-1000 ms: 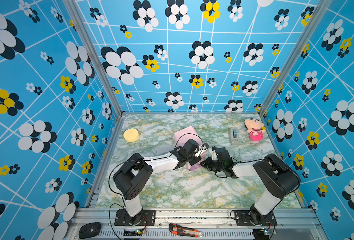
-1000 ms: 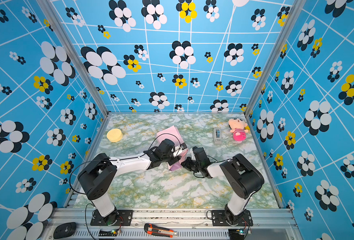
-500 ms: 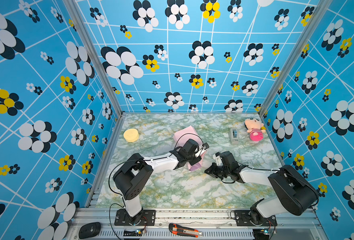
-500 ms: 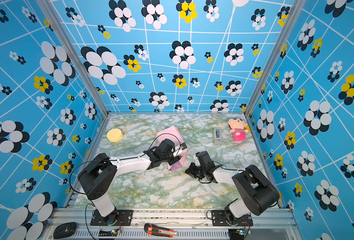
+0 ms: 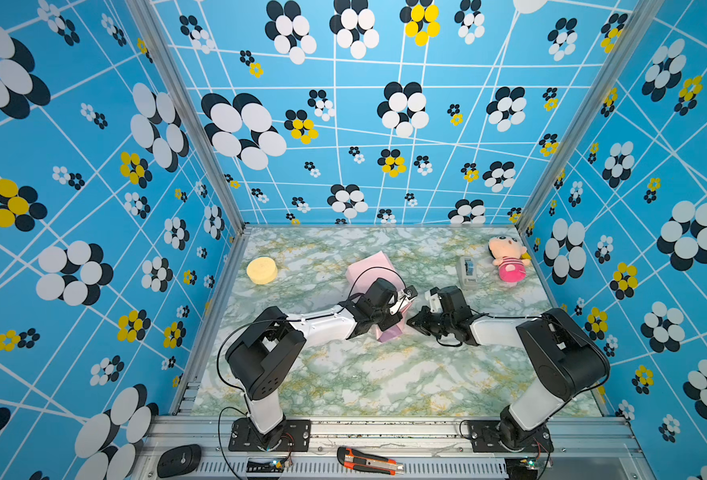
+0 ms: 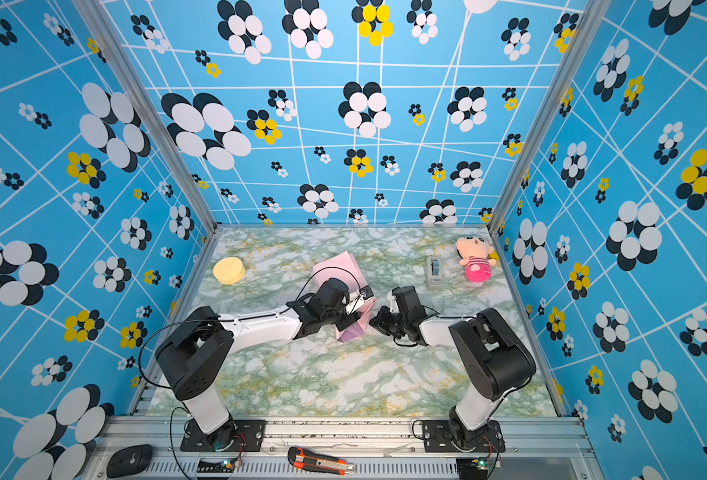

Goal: Wrap the gift box in paper

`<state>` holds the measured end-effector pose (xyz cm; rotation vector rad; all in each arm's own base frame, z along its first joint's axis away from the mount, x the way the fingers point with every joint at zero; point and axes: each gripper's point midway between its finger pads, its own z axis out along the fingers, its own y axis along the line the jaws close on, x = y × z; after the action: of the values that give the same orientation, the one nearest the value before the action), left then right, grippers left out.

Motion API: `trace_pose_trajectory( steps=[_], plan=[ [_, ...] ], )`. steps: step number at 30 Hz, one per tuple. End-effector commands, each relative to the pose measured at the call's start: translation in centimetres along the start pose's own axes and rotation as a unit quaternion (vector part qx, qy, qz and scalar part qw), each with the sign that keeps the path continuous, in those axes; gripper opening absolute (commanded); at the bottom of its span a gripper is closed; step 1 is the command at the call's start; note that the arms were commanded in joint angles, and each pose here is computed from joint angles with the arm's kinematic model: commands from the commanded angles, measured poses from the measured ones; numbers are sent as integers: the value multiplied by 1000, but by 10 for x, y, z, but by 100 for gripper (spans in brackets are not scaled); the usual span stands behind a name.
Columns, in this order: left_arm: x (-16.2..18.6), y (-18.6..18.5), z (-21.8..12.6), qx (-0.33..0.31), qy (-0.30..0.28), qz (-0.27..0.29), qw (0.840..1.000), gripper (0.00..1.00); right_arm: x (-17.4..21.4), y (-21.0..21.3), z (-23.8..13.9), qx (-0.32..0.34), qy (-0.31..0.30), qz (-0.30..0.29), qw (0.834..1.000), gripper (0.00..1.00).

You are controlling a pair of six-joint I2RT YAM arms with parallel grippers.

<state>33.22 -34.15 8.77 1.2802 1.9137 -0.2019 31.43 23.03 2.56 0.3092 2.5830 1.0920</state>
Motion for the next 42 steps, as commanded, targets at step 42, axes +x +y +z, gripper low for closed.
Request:
trace_pose_trajectory(
  steps=[42],
  plan=[
    [-53,30,-53,-6,-38,-75,996,60,-3,29,-84,39,-56,-90,994,17]
  ],
)
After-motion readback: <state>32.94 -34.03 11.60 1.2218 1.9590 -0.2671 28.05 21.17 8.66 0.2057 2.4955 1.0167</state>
